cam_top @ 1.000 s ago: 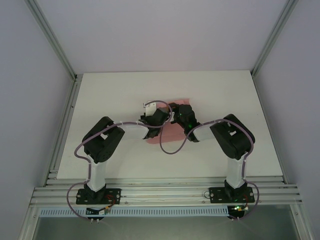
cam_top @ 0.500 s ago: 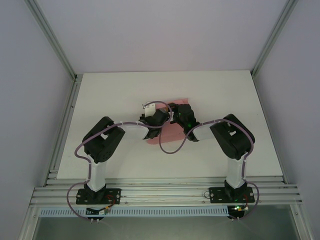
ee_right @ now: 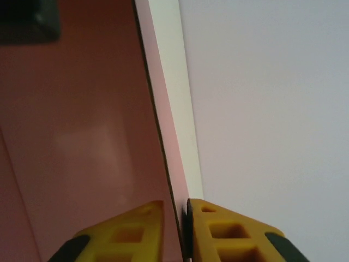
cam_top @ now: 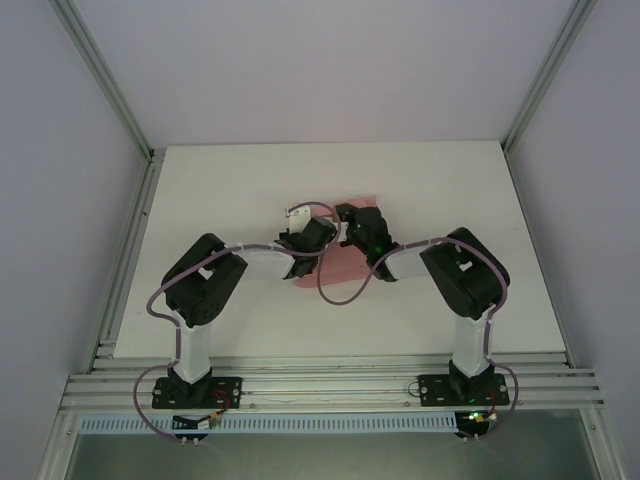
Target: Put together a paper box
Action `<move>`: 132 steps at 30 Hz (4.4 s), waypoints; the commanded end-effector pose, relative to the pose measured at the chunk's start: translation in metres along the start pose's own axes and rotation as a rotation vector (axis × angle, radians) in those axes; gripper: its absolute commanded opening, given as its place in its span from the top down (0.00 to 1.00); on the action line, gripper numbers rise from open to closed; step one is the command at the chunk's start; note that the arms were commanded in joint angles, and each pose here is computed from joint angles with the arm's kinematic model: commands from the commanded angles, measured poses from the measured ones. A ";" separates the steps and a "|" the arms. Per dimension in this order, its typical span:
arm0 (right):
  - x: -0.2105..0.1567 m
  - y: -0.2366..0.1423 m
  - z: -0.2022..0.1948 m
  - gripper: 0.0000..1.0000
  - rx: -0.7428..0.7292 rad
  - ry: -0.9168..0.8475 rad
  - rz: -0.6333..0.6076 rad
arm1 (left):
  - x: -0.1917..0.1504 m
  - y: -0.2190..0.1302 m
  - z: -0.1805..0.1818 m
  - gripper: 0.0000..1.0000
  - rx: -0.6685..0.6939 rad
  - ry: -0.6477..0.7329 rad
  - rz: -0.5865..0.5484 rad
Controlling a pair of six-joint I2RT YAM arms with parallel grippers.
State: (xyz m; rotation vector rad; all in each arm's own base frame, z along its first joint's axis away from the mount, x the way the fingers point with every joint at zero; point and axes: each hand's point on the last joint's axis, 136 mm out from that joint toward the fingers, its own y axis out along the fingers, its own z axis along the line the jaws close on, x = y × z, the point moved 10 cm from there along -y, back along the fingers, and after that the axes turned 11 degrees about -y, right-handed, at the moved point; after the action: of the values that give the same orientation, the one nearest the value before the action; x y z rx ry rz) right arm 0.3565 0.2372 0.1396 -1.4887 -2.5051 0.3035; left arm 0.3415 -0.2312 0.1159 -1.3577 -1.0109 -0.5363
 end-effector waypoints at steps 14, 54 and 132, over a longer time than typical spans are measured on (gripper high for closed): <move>-0.017 -0.055 -0.103 0.00 -0.280 0.279 0.081 | 0.018 -0.009 0.023 1.00 -0.030 -0.022 0.039; 0.004 -0.172 -0.198 0.64 0.561 1.301 -0.010 | 0.074 -0.102 0.065 1.00 -0.496 -0.125 -0.099; -0.037 -0.203 -0.102 0.05 0.358 1.907 -0.230 | 0.104 -0.148 0.074 1.00 -0.773 -0.368 -0.120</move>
State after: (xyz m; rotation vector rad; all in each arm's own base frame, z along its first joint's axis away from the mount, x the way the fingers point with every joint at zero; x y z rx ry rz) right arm 0.2293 0.1095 0.2702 -0.7107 -0.8100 -0.5047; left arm 0.2536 -0.1677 0.2664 -2.1037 -1.2013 -0.8135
